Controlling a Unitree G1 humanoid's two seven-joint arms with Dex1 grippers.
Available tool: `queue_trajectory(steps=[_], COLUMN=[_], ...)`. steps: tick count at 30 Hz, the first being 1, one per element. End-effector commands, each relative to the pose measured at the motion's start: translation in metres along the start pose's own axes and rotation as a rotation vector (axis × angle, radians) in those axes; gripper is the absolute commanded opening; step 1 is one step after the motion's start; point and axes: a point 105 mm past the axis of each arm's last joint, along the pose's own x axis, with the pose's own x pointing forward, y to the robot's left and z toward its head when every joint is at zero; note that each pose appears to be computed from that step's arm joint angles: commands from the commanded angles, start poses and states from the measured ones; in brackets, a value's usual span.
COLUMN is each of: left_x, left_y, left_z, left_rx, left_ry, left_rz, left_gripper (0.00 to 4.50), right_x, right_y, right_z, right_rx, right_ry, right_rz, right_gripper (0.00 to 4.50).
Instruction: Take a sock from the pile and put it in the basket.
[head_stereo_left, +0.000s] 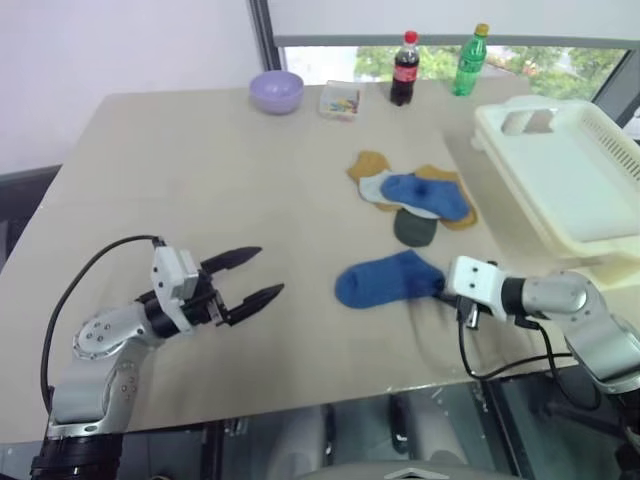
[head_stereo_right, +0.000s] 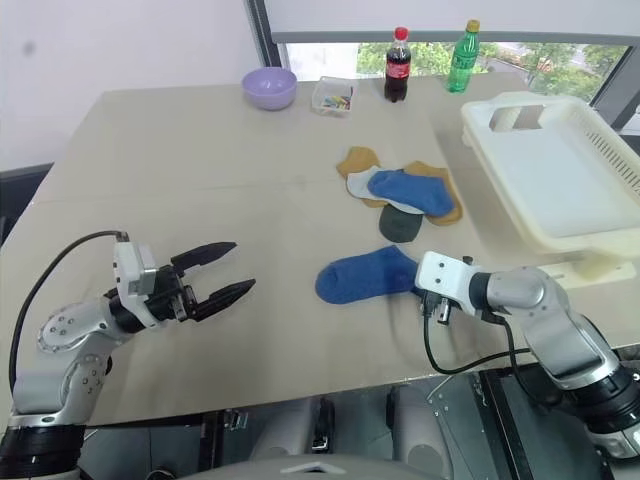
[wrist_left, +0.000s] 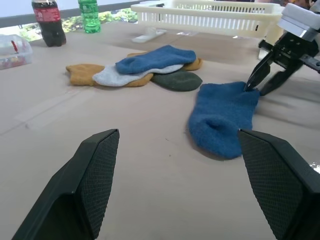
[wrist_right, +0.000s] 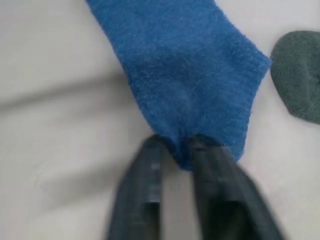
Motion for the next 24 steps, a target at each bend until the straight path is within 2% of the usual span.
queue_trajectory(steps=[1, 5, 8, 14, 18, 24], left_x=[0.000, 0.002, 0.005, 0.012, 0.010, 0.008], left_y=[0.001, 0.004, 0.004, -0.003, -0.014, -0.016], left_z=[0.005, 0.006, 0.005, 0.005, 0.007, 0.010], left_rx=[0.029, 0.035, 0.034, 0.023, 0.022, 0.015], left_ry=[0.000, -0.005, -0.008, -0.004, 0.014, 0.021], left_rz=[-0.013, -0.016, -0.029, -0.104, -0.185, -0.197], left_gripper=[4.06, 4.06, 4.06, 4.06, 4.06, 4.06], right_x=[-0.015, -0.028, -0.015, 0.025, 0.045, 0.063], right_y=[-0.006, -0.026, -0.031, -0.037, -0.031, -0.003], right_z=[0.006, 0.035, 0.052, 0.038, 0.020, 0.030], right_rx=[-0.027, 0.082, 0.101, 0.135, 0.141, 0.128], right_ry=[-0.005, -0.159, -0.241, -0.230, -0.170, -0.197], right_rz=[-0.013, -0.033, -0.019, 0.001, 0.062, 0.188], right_gripper=[2.13, 2.13, 2.13, 2.13, 2.13, 2.13])
